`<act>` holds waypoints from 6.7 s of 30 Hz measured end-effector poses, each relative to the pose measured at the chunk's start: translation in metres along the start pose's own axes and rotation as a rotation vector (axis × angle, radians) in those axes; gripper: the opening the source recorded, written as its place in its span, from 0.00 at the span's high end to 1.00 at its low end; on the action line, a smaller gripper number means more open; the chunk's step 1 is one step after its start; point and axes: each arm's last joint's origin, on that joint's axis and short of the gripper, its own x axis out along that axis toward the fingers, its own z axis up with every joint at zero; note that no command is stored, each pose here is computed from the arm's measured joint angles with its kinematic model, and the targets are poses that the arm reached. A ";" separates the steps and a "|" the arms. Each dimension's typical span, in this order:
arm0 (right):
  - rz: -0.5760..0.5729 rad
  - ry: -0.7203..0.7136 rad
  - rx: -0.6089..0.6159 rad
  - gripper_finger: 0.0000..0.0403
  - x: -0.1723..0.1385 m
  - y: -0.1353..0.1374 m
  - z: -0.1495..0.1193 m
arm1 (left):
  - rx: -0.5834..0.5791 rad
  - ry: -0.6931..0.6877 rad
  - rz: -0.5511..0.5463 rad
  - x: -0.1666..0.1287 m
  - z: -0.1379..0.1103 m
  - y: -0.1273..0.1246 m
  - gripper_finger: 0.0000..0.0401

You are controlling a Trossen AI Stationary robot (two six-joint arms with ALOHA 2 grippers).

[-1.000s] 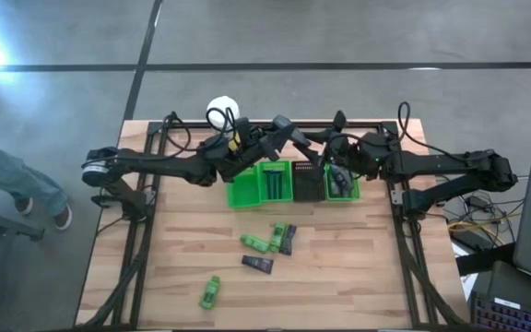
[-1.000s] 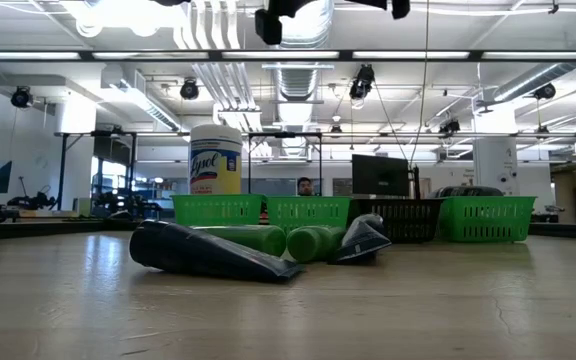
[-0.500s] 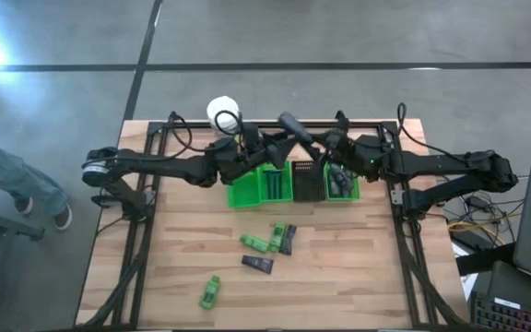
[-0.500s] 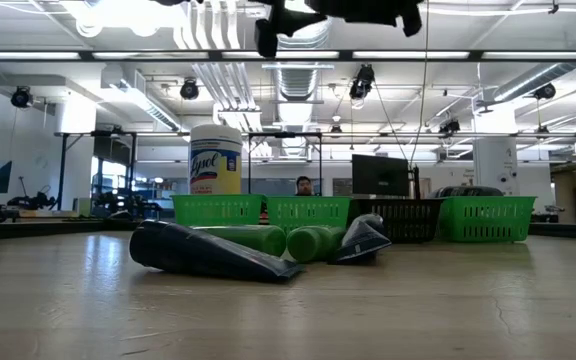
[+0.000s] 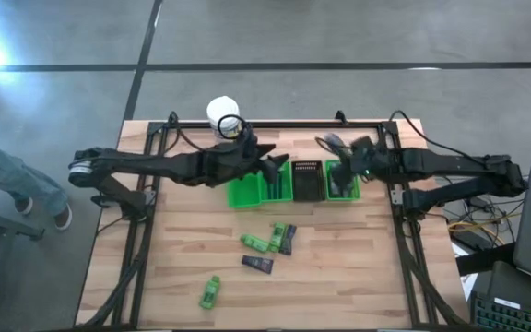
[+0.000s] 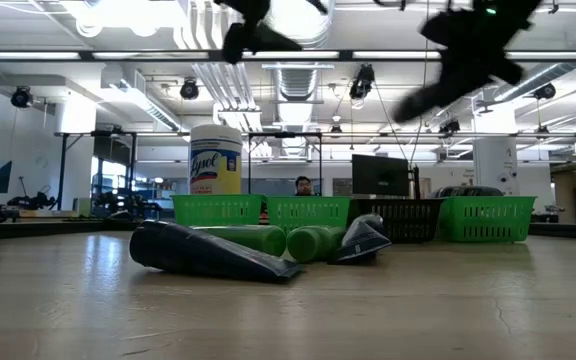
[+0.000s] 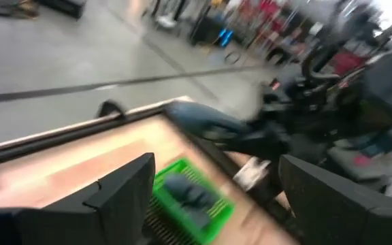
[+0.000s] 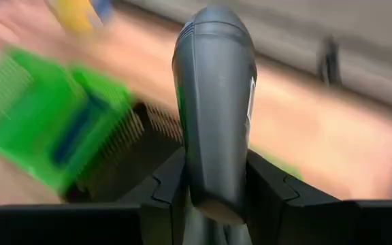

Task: Pick & Place Travel size toiletries
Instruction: Put the deodorant into the right green bin, then put the bottom shampoo into the left green bin

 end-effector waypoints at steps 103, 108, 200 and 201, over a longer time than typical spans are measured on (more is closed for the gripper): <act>0.024 0.586 0.147 0.62 0.026 -0.031 -0.083 | 0.201 0.321 0.184 -0.021 -0.032 0.014 0.22; 0.001 0.603 0.116 0.81 0.037 -0.028 -0.090 | 0.195 0.317 0.183 -0.021 -0.032 0.014 0.22; 0.253 0.401 -0.112 0.20 0.011 -0.006 -0.044 | 0.002 1.349 0.470 -0.143 -0.276 -0.043 0.51; 0.263 0.409 -0.103 0.21 0.011 -0.005 -0.044 | 0.006 1.344 0.464 -0.142 -0.275 -0.043 0.54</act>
